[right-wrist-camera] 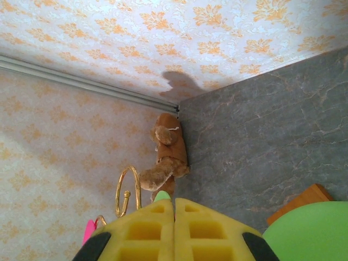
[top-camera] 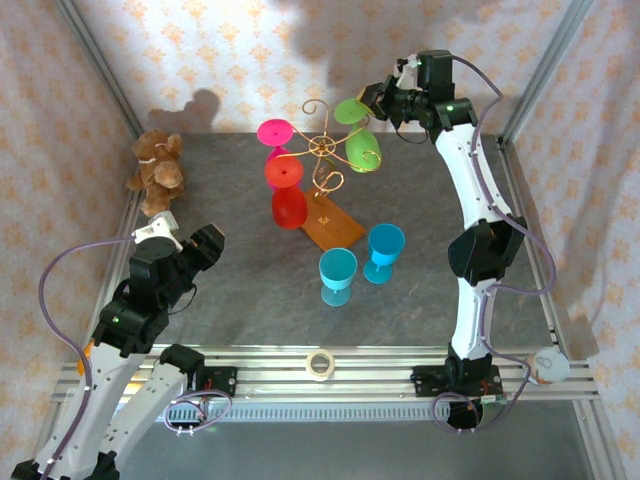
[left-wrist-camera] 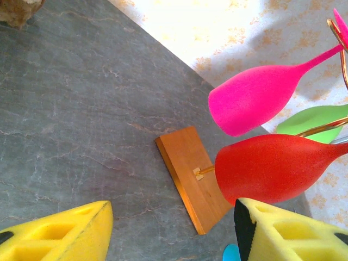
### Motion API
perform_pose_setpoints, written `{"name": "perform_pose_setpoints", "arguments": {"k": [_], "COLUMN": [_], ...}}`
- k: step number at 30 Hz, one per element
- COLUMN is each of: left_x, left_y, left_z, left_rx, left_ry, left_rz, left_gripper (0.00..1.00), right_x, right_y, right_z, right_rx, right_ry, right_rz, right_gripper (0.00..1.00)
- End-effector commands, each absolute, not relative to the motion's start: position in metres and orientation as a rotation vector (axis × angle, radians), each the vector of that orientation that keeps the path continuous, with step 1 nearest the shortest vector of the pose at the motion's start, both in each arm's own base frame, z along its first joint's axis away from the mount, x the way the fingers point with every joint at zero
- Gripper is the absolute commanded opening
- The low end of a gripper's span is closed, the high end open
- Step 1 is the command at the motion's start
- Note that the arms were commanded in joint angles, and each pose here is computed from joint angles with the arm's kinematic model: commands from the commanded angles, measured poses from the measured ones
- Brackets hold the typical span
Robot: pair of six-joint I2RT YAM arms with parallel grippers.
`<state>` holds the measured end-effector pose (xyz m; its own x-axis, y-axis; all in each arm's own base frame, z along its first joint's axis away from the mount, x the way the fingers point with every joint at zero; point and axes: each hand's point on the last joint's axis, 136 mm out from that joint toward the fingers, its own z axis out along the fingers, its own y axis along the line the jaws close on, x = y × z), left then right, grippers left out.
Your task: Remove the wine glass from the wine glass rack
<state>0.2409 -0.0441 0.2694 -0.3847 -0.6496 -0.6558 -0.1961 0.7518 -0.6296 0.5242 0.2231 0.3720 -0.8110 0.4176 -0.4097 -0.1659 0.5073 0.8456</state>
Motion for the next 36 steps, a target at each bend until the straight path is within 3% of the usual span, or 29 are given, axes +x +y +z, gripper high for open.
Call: {"name": "perform_pose_setpoints", "arguments": {"k": [1, 36], "left_x": [0.242, 0.239], "left_y": [-0.038, -0.035], "left_z": [0.265, 0.262], "left_rx": [-0.648, -0.651], "left_ry": [1.951, 1.949], "left_rz": [-0.518, -0.505], "left_gripper": [0.61, 0.61], "right_x": [0.518, 0.502], "right_y": [0.224, 0.214], "right_z": [0.392, 0.429], "right_rx": [0.19, 0.188], "right_ry": [2.114, 2.04], "right_rz": [1.325, 1.324], "right_gripper": [0.0, 0.0]}}
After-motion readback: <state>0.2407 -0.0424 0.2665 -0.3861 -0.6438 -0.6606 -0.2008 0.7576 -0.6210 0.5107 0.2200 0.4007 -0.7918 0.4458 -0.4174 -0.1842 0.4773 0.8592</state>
